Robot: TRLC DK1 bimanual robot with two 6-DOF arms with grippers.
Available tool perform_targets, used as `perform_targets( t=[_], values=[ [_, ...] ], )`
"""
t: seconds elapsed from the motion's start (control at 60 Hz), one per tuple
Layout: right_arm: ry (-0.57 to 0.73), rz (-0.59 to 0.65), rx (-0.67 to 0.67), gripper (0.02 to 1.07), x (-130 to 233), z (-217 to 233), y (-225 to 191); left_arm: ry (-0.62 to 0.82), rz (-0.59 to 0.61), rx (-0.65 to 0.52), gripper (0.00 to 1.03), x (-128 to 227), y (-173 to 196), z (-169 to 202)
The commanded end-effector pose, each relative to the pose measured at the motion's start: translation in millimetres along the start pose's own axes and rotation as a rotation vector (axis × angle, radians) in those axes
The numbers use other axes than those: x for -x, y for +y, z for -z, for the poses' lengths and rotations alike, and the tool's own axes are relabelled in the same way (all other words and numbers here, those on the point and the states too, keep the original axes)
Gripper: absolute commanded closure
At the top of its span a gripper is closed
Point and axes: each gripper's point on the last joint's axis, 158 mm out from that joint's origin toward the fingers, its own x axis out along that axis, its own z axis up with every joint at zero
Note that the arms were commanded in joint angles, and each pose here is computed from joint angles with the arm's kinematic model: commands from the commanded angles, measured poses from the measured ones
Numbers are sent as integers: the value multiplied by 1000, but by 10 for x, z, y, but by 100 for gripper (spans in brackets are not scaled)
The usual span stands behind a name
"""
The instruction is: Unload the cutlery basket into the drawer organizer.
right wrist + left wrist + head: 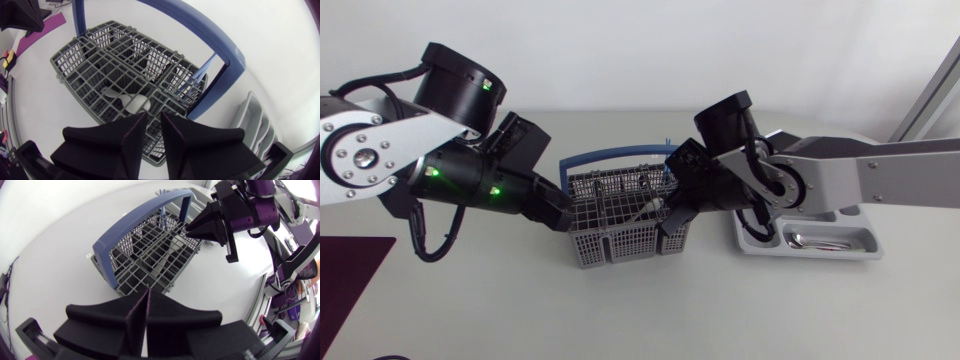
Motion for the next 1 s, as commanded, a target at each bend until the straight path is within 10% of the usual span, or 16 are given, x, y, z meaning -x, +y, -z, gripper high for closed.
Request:
perform_targets(
  t=[0.0,0.45,0.617,0.983],
  values=[
    [17,3,-22,94,32,61,3,0,-4,-10,85,3,26,65],
    [-51,8,-20,94,282,34,27,-15,-18,1,85,-8,96,104],
    [-18,8,-36,66,227,34,20,-23,-19,1,85,21,86,87],
    [71,16,-89,66,150,29,-10,-43,-23,-1,85,95,82,79]
  ],
)
